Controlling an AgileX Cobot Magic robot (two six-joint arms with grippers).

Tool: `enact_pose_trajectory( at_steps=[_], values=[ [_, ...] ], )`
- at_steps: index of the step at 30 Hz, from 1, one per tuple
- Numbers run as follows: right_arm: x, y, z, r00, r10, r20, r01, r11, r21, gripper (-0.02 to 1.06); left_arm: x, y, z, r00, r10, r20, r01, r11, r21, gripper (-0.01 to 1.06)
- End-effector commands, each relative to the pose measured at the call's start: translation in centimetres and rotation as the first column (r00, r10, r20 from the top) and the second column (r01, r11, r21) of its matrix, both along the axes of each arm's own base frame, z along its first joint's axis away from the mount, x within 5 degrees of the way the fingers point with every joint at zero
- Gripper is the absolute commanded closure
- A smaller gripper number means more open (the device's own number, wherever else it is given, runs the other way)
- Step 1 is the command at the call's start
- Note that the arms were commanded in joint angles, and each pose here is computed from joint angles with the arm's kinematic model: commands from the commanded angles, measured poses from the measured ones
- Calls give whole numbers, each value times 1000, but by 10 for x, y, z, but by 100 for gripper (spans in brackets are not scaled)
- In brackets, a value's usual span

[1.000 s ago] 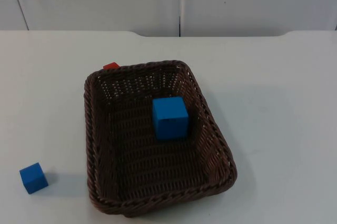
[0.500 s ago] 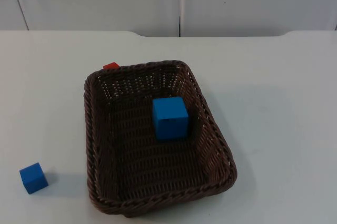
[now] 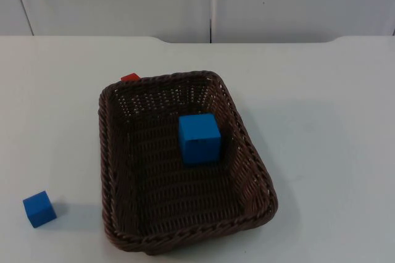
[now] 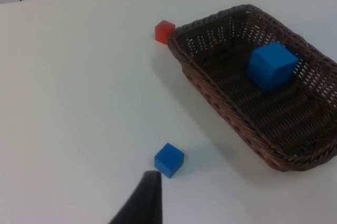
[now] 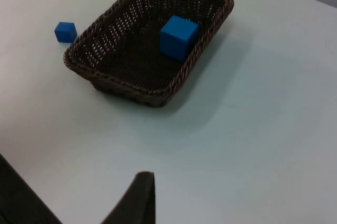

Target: Pick up the basket with the left hand and place the largest block into the basket with the right hand.

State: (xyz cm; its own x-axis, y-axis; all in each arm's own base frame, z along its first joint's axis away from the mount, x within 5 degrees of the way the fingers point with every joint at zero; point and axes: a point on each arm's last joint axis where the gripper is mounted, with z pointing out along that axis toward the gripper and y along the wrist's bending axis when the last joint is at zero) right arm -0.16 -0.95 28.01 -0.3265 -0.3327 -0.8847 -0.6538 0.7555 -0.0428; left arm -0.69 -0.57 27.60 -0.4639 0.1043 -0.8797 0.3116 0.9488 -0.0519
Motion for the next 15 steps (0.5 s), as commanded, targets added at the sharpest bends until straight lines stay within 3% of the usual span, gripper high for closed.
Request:
enact_pose_trajectory(
  at_steps=[1, 10, 15],
  values=[
    [0, 1, 0, 1000, 0, 4, 0, 1000, 9, -1, 0, 0, -1, 1000, 5, 3, -5, 1000, -4, 0],
    [0, 1, 0, 999, -37, 4, 36, 999, 9, -1, 0, 0, -1, 1000, 5, 3, -5, 1000, -4, 0],
    [-1, 1, 0, 988, -153, 4, 153, 988, 9, -1, 0, 0, -1, 1000, 5, 3, -5, 1000, -4, 0]
  ],
)
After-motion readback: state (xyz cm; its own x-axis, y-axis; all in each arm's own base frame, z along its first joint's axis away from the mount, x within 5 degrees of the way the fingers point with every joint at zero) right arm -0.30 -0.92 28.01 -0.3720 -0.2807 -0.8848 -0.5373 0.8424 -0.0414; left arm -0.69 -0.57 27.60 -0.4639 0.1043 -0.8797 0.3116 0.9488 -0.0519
